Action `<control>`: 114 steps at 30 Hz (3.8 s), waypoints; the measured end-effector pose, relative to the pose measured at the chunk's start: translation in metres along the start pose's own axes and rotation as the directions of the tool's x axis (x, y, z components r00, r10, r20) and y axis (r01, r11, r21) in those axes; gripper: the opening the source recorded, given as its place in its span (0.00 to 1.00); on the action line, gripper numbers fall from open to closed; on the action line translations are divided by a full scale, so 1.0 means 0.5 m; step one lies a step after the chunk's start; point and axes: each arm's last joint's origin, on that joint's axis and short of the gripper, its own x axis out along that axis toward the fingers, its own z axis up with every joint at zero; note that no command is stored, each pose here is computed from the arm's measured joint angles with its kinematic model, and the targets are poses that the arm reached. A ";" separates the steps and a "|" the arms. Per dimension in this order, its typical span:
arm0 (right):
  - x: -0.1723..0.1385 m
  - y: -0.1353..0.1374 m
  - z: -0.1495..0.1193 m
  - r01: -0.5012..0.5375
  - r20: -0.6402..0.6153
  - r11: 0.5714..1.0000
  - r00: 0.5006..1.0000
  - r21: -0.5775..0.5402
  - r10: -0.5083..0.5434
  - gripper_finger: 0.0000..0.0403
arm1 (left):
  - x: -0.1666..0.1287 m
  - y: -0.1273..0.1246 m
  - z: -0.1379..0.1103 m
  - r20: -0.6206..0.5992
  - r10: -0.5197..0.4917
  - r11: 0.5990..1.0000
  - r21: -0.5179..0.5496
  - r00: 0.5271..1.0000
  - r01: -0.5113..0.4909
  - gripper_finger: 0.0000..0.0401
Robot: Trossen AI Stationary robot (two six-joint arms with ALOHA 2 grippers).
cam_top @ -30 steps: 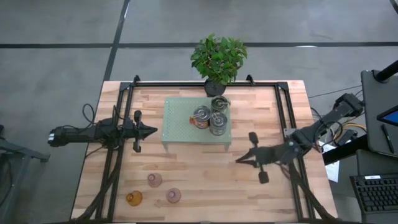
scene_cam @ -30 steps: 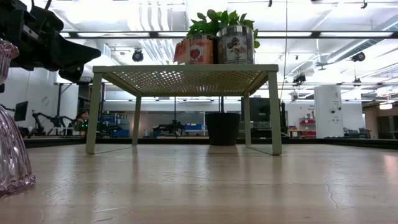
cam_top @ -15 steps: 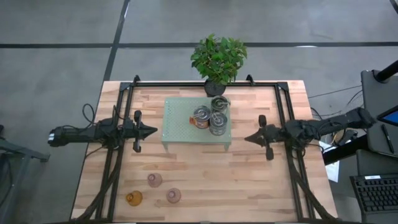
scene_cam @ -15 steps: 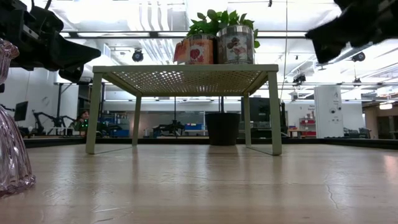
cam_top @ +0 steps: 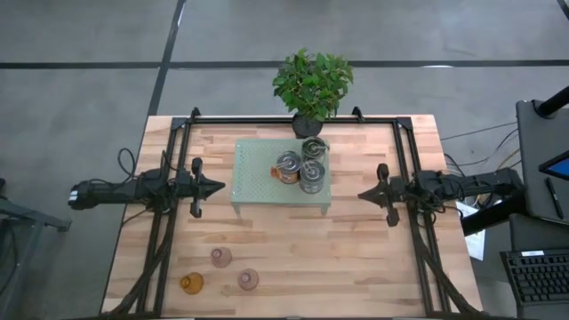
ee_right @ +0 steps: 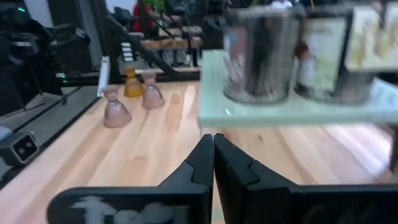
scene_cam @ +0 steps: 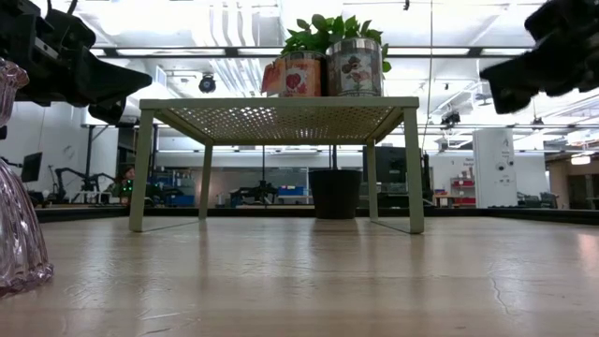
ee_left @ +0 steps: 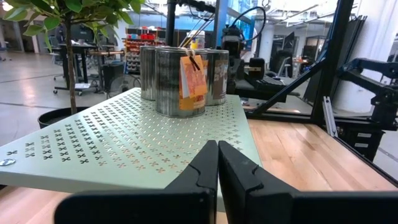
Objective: Pick & Place candle stick holders
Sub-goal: Put the pink glass candle holder on the shelf
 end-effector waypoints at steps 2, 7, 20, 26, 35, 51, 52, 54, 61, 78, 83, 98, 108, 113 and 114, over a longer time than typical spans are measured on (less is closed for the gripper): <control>-0.005 -0.001 -0.008 0.003 -0.010 1.000 1.000 0.018 -0.003 0.02 | 0.000 0.000 0.000 0.000 0.000 1.000 0.000 1.000 0.000 0.02; -0.012 -0.001 -0.027 -0.046 -0.018 0.999 0.999 0.023 0.046 0.02 | 0.000 0.000 0.000 0.000 0.000 1.000 0.000 1.000 0.000 0.02; -0.015 -0.002 -0.028 -0.043 0.010 0.999 0.999 -0.031 0.043 0.02 | 0.000 0.000 0.000 0.000 0.000 1.000 0.000 1.000 0.000 0.02; -0.015 -0.002 -0.027 -0.042 0.011 0.999 0.999 -0.031 0.042 0.02 | 0.000 0.000 0.000 0.000 0.000 1.000 0.000 1.000 0.000 0.02; -0.015 -0.002 -0.027 -0.041 0.012 0.999 0.999 -0.031 0.041 0.02 | -0.001 0.000 0.018 0.093 0.008 0.989 -0.145 0.996 0.006 0.02; -0.015 -0.002 -0.027 -0.041 0.012 0.999 0.999 -0.034 0.041 0.02 | -0.004 -0.003 0.061 0.309 -0.007 0.861 -0.481 0.951 0.163 0.02; -0.015 -0.002 -0.027 -0.041 0.012 0.999 0.999 -0.036 0.041 0.02 | -0.002 -0.004 0.061 0.306 -0.010 0.862 -0.481 0.952 0.163 0.02; -0.015 -0.002 -0.027 -0.041 0.012 0.999 0.999 -0.035 0.041 0.02 | 0.003 -0.004 0.059 0.295 0.003 0.870 -0.472 0.955 0.144 0.03; -0.015 -0.002 -0.027 -0.041 0.012 0.999 0.999 -0.035 0.041 0.02 | 0.023 -0.007 0.090 0.243 0.023 0.897 -0.434 0.970 0.088 0.18; -0.015 -0.002 -0.027 -0.041 0.013 0.999 0.999 -0.032 0.042 0.02 | 0.097 -0.110 0.225 0.015 -0.279 0.914 -0.304 0.960 0.270 0.41; -0.015 -0.002 -0.027 -0.041 0.013 0.998 0.999 -0.036 0.042 0.02 | 0.114 -0.166 0.234 -0.271 -0.204 0.941 -0.319 0.941 0.113 0.41; -0.015 -0.002 -0.027 -0.041 0.012 0.999 0.999 -0.036 0.042 0.02 | 0.161 -0.387 0.210 -0.556 -0.254 0.965 -0.199 0.791 0.171 0.41; -0.015 -0.002 -0.027 -0.041 0.012 0.999 0.999 -0.032 0.042 0.02 | 0.187 -0.470 0.125 -0.667 -0.238 0.969 -0.119 0.706 0.215 0.41; -0.015 -0.002 -0.027 -0.041 0.012 0.999 0.999 -0.035 0.041 0.02 | 0.196 -0.498 0.117 -0.682 -0.242 0.967 -0.111 0.690 0.229 0.40; -0.015 -0.002 -0.027 -0.041 0.012 0.999 0.999 -0.034 0.041 0.02 | 0.198 -0.504 0.118 -0.682 -0.247 0.966 -0.117 0.688 0.232 0.39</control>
